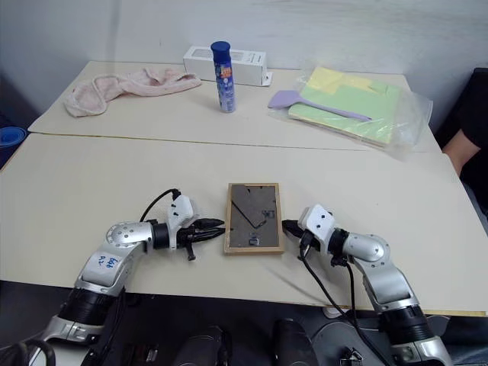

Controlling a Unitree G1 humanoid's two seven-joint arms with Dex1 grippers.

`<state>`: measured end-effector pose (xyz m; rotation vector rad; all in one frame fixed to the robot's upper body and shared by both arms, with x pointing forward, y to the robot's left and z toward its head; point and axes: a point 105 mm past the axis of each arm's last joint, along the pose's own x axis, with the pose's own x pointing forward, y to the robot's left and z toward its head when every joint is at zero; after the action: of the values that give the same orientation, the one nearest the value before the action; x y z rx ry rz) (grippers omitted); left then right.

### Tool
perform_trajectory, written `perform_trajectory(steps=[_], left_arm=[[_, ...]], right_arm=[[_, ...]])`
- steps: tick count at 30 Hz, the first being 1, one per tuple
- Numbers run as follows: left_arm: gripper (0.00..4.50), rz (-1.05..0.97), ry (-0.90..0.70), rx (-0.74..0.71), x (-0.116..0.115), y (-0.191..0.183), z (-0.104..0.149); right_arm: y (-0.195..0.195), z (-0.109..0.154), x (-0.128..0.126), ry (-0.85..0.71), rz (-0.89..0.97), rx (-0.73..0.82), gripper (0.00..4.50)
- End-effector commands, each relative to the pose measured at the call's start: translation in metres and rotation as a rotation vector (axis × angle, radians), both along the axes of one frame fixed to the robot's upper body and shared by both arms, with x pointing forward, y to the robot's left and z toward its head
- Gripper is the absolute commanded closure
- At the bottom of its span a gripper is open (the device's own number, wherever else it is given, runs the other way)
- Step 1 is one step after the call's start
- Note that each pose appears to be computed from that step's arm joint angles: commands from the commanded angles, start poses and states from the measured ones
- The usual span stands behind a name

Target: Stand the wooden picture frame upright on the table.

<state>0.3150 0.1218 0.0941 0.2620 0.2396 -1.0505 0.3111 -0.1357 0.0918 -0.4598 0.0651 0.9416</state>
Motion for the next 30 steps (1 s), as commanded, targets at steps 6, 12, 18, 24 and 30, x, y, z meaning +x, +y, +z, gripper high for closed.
perform_trajectory(steps=[6,12,18,24,30], left_arm=[[1.54,0.099,0.811,-0.208,-0.032,0.021,0.019],[0.01,0.094,1.033,-0.275,-0.024,0.001,0.018],[0.01,0.135,1.083,-0.211,-0.019,-0.015,0.005],[0.01,0.096,1.107,-0.152,-0.024,-0.035,0.002],[0.01,0.054,1.154,-0.062,-0.039,-0.045,-0.006]], right_arm=[[-0.013,0.013,-0.013,-0.013,0.06,-0.067,4.5],[-0.006,0.015,-0.022,0.004,0.098,-0.092,4.5],[0.001,0.017,-0.028,0.021,0.111,-0.113,4.5],[0.002,0.017,-0.027,0.028,0.101,-0.135,4.5],[0.005,0.016,-0.027,0.034,0.098,-0.137,4.5]])
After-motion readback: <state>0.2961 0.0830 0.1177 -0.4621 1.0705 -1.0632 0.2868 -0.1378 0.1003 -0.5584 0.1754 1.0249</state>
